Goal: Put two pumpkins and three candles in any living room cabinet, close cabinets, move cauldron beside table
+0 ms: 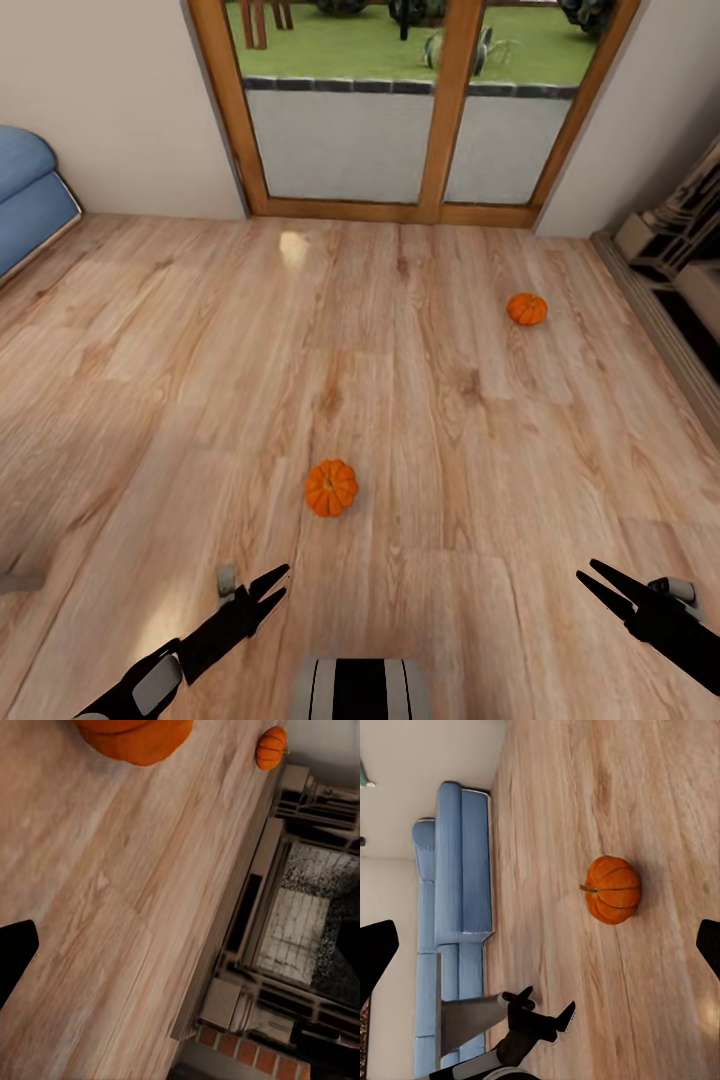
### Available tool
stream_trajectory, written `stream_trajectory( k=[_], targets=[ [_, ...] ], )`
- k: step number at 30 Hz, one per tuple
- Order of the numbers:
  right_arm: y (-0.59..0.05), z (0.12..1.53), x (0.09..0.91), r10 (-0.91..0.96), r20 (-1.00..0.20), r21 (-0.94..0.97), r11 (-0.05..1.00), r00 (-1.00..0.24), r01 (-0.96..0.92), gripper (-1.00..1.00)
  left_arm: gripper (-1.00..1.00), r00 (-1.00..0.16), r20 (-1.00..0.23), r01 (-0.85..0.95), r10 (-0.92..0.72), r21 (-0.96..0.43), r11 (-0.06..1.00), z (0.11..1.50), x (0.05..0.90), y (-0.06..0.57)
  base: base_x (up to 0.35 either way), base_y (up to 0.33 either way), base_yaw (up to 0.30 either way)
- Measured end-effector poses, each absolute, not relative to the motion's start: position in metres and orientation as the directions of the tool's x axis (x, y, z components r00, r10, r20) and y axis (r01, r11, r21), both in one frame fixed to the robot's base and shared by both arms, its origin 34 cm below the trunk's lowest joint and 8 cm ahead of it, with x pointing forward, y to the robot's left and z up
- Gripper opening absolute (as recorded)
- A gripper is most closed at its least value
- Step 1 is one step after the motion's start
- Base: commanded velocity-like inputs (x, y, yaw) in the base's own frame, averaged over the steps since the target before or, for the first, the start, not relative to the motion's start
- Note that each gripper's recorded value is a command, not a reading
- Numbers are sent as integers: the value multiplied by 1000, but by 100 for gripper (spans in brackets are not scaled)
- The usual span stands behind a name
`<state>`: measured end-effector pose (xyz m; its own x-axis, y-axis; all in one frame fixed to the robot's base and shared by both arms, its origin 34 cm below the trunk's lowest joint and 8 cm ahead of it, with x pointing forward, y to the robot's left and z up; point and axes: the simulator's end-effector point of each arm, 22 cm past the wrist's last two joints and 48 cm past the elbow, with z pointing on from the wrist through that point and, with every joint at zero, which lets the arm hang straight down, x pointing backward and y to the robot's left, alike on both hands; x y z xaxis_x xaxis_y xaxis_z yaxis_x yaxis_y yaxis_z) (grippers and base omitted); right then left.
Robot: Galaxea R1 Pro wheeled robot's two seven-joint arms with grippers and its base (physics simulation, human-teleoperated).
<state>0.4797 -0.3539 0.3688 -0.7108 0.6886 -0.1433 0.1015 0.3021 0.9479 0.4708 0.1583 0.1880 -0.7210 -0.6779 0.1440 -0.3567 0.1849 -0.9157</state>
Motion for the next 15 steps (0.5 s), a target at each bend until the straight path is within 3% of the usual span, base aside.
stream_trajectory(
  k=[9,15],
  targets=[
    [-354,369,480,688,-144,948,303,-711,101,100,100,-721,143,-356,-678,-916,186,188,471,158,271,111,0],
    [-354,369,480,688,-143,948,303,-711,102,100,100,-721,142,-356,-678,-916,187,188,471,158,70,-46,0]
  ],
)
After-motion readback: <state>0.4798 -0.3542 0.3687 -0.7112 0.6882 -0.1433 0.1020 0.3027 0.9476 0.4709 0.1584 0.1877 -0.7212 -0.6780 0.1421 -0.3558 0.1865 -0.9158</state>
